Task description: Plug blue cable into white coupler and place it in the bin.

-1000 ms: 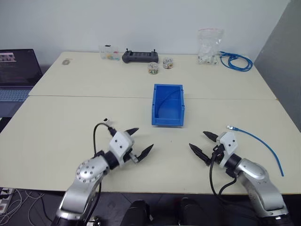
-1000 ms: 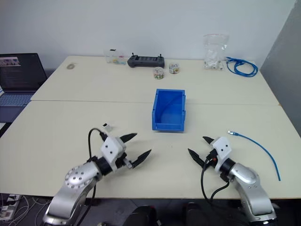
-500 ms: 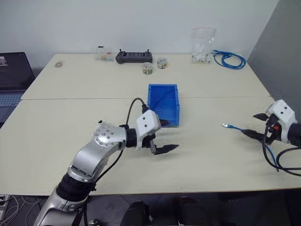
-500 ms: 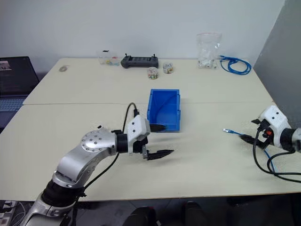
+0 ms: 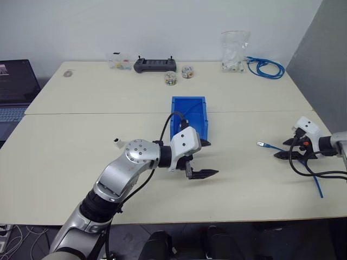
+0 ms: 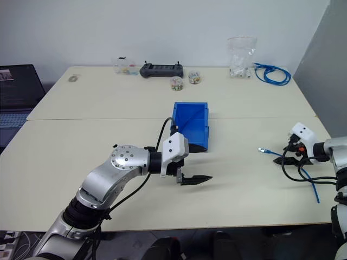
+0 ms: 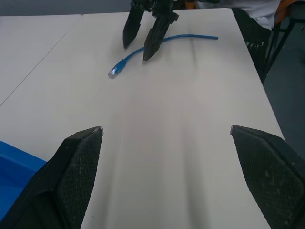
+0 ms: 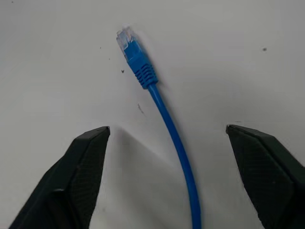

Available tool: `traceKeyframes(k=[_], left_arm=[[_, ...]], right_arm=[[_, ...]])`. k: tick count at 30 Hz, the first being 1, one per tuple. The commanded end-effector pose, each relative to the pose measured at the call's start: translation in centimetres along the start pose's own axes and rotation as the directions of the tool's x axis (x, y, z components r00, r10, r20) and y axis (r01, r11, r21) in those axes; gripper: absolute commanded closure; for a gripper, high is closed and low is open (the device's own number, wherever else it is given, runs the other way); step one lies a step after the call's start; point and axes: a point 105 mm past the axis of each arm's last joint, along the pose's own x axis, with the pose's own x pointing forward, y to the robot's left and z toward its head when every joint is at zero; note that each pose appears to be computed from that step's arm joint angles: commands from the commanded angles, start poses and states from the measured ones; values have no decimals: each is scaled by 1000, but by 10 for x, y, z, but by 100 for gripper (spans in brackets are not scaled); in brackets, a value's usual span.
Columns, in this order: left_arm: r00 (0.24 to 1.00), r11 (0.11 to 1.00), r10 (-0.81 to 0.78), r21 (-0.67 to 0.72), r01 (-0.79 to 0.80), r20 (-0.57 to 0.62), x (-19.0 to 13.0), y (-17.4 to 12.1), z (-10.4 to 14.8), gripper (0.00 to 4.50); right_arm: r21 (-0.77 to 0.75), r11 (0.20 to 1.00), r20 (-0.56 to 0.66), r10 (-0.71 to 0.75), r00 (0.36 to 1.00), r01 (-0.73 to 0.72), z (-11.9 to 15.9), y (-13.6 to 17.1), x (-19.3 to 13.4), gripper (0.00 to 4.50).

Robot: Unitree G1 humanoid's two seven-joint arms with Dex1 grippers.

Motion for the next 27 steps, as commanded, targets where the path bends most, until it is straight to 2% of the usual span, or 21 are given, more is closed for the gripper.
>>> traceKeyframes(k=[1,6,10,13,20,24,27], left_arm=[[1000,999,-1,42,0,20,-1,-1,13,0],[1000,999,10,36,-10,17,-1,1,12,0],[1000,999,22,25,-23,7,-4,1,10,0],[999,999,35,12,-35,-29,-11,1,0,0],[989,997,70,-24,-74,-132,-36,-8,-30,0],[960,979,173,-66,-191,-218,-72,-13,-57,0],[930,963,231,-70,-261,-285,-96,-16,-75,0]], right_arm=[[-36,999,12,4,1000,-4,10,-3,-6,154],[-133,991,-28,25,999,-28,7,0,-2,272],[-152,987,4,51,999,-50,12,4,1,370],[-260,961,31,108,994,-96,23,14,2,444],[-462,852,25,289,957,-245,48,61,1,444],[-626,711,24,427,904,-319,77,128,19,444],[-681,662,60,477,877,-314,99,166,45,444]])
